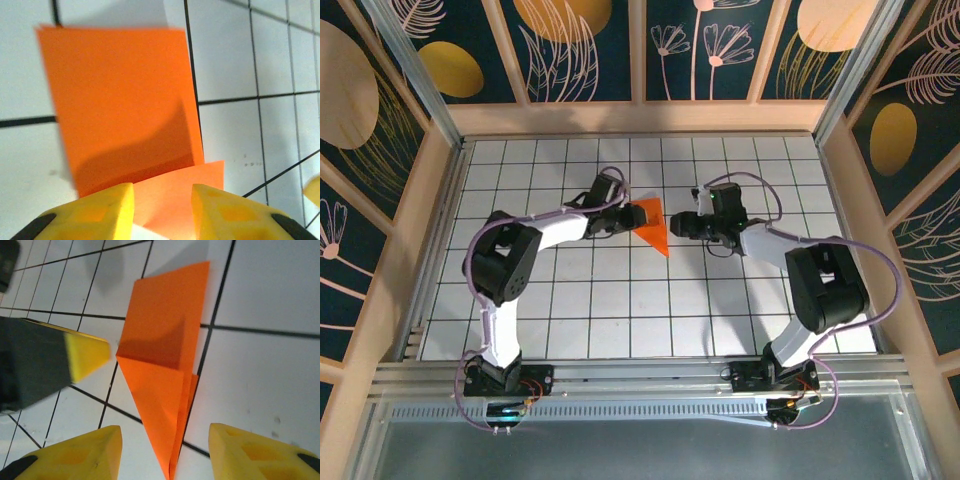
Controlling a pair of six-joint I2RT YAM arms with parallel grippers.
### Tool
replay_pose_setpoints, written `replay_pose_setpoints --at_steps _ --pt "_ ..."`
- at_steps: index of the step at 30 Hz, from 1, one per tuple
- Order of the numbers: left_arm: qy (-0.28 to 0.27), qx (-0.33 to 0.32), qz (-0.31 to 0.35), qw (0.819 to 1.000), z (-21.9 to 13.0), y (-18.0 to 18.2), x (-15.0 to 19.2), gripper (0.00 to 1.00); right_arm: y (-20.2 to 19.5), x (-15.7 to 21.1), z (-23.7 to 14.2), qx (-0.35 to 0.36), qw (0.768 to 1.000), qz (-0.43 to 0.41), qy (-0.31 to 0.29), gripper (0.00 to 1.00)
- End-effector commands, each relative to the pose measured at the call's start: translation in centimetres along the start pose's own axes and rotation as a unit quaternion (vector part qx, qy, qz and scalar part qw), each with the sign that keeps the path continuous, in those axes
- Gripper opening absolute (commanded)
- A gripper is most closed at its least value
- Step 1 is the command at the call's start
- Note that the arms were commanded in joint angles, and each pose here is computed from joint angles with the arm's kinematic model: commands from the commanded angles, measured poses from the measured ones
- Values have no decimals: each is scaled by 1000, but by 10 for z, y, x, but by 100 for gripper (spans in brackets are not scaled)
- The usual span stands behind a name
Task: Fold a paper plane with a square sheet of paper (fold left side to right side)
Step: Third fold the triangle at the center of the table, then fourth fold the wing at the center of the table.
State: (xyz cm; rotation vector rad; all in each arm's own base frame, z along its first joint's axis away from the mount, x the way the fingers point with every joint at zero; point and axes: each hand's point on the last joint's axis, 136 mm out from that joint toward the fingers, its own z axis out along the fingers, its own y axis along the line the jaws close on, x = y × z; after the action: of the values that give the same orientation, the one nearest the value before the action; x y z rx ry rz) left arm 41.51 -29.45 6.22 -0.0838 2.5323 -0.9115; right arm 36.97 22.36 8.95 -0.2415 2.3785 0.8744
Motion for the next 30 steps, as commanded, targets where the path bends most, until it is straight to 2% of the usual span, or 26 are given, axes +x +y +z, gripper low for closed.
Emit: replay_pose_setpoints --at_steps 1,13,20,26,30 --pt "-30 8 -17 999 -21 11 -17 39 5 -12 13 -25 999 -40 -10 50" --pt "-41 25 -46 998 -27 20 -15 46 10 -3 59 -62 998 -25 17 49" --pt "-41 22 -52 998 -25 24 -16 47 12 2 62 -73 997 -19 23 32" --pt "-39 35 -62 997 -22 26 -21 49 19 -4 51 -76 997 -27 16 2" --pt "-35 58 -74 995 -18 26 -25 51 26 -11 36 -85 996 -27 -2 0"
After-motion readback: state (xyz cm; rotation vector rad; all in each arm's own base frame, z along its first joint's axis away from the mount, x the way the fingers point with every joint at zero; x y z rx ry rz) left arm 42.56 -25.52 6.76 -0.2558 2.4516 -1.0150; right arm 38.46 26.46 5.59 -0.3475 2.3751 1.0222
